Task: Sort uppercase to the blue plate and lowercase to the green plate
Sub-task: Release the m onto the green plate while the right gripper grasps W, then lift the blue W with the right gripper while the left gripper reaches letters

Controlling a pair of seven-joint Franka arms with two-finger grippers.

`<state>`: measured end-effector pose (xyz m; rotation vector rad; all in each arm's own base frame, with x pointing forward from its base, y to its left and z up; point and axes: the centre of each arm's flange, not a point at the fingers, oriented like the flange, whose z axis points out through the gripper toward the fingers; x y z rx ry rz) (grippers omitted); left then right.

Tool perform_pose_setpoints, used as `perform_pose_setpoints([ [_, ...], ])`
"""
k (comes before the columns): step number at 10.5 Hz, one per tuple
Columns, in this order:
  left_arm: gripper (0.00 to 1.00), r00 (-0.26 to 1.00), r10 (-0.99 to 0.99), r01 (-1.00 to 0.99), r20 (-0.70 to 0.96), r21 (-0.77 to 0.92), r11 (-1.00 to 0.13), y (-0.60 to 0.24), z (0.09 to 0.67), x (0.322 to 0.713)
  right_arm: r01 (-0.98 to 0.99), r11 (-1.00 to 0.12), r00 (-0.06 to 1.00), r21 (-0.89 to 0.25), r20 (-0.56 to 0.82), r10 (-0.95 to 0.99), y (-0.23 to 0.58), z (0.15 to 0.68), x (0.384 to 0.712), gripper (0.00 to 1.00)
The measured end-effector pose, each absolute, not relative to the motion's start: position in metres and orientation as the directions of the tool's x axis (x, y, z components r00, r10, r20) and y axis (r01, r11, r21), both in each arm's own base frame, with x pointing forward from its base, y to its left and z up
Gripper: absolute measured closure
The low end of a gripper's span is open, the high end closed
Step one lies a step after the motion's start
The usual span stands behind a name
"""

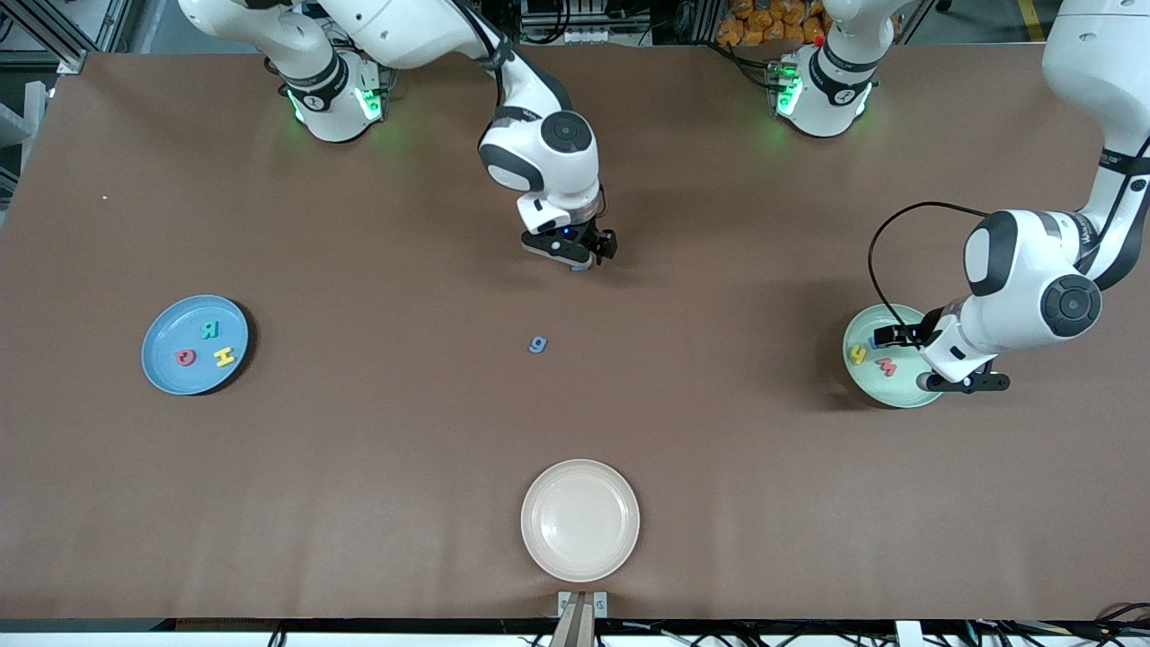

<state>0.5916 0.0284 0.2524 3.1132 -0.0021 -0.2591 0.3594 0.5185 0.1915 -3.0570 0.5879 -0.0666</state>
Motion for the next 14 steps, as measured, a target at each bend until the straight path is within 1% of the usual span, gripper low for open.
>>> perform_pose_setpoints([
  [2,0.0,0.993,-0.035,-0.033,-0.112,0.021,-0.999,0.005,0.28,0.603,-0.375,-0.927,0.926,-0.033,0.031,-0.376,0.518,0.183,0.361,0.02],
  [3,0.0,0.996,-0.036,-0.034,-0.087,0.024,-0.999,-0.02,0.299,0.608,-0.377,-0.926,0.925,-0.036,0.03,-0.378,0.518,0.182,0.362,0.05],
  [4,0.0,0.997,-0.018,-0.016,-0.071,0.027,-0.999,-0.05,0.318,0.613,-0.379,-0.925,0.925,-0.038,0.03,-0.38,0.519,0.182,0.363,0.11],
  [5,0.0,0.998,-0.002,0.0,-0.062,0.028,-1.0,-0.08,0.332,0.614,-0.381,-0.924,0.924,-0.039,0.029,-0.382,0.519,0.18,0.365,0.15],
  [6,0.0,0.998,0.009,0.01,-0.056,0.026,-1.0,-0.111,0.342,0.613,-0.384,-0.923,0.923,-0.04,0.027,-0.385,0.52,0.178,0.367,0.19],
  [9,0.0,0.999,0.041,0.042,-0.029,0.028,-0.999,-0.171,0.364,0.612,-0.387,-0.921,0.921,-0.043,0.022,-0.388,0.521,0.171,0.369,0.22],
  [10,0.0,0.998,0.066,0.067,-0.017,0.034,-0.997,-0.184,0.372,0.613,-0.387,-0.921,0.921,-0.047,0.022,-0.388,0.522,0.173,0.369,0.26],
  [11,0.0,0.996,0.092,0.092,-0.007,0.039,-0.995,-0.196,0.379,0.614,-0.385,-0.922,0.922,-0.048,0.023,-0.387,0.523,0.173,0.369,0.29],
  [12,0.0,0.994,0.106,0.105,-0.001,0.044,-0.993,-0.204,0.384,0.615,-0.381,-0.923,0.923,-0.058,0.025,-0.383,0.525,0.176,0.371,0.42],
  [13,0.0,0.995,0.104,0.104,0.007,0.05,-0.993,-0.209,0.388,0.616,-0.374,-0.925,0.926,-0.062,0.026,-0.376,0.526,0.178,0.371,0.6],
  [14,0.0,0.995,0.097,0.096,0.016,0.059,-0.994,-0.216,0.393,0.619,-0.365,-0.929,0.93,-0.063,0.028,-0.367,0.527,0.18,0.371,0.63],
])
